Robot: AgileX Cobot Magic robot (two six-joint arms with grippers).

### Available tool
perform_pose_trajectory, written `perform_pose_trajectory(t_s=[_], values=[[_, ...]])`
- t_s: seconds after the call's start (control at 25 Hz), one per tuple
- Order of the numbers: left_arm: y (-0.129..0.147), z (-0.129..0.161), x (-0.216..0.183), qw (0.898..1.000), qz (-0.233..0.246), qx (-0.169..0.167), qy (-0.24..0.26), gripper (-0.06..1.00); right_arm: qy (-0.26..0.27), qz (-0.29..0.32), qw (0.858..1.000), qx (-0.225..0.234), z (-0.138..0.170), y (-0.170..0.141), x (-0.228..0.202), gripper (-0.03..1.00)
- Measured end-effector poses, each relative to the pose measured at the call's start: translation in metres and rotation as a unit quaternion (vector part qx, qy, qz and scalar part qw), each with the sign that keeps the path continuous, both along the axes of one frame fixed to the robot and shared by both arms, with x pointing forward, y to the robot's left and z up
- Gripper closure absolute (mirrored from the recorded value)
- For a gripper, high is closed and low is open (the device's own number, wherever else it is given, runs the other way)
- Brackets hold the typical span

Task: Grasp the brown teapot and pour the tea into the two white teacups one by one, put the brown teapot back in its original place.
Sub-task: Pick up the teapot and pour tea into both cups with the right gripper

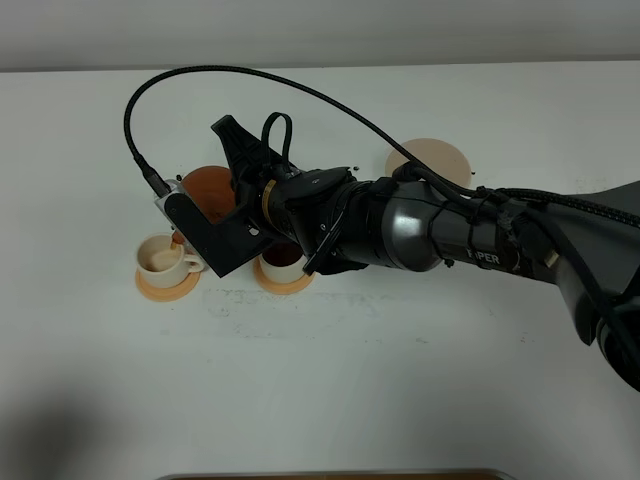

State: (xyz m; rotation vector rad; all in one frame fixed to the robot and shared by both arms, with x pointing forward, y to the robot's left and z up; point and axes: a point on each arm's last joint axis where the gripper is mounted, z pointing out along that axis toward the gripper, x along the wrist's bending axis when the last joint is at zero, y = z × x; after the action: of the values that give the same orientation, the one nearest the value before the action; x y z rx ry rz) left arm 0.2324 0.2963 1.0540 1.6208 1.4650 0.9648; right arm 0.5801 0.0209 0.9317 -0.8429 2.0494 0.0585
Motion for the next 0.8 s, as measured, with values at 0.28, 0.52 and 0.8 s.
perform_pose_trajectory(t_s=[0.28, 0.52, 0.8], values=[[0.0000, 0.0000, 0.0000, 1.000, 0.000, 0.000, 0.000, 0.51, -0.006, 0.007, 1.000, -0.006, 0.0004, 0.0011, -0.0006, 0.85], [0.0000, 0.0000, 0.0000, 1.000, 0.000, 0.000, 0.000, 0.51, -0.016, 0.017, 1.000, -0.009, 0.0034, 0.0052, -0.0019, 0.85], [0.0000, 0.0000, 0.0000, 1.000, 0.000, 0.000, 0.000, 0.51, -0.023, 0.025, 0.999, -0.010, 0.0062, 0.0081, -0.0027, 0.85]])
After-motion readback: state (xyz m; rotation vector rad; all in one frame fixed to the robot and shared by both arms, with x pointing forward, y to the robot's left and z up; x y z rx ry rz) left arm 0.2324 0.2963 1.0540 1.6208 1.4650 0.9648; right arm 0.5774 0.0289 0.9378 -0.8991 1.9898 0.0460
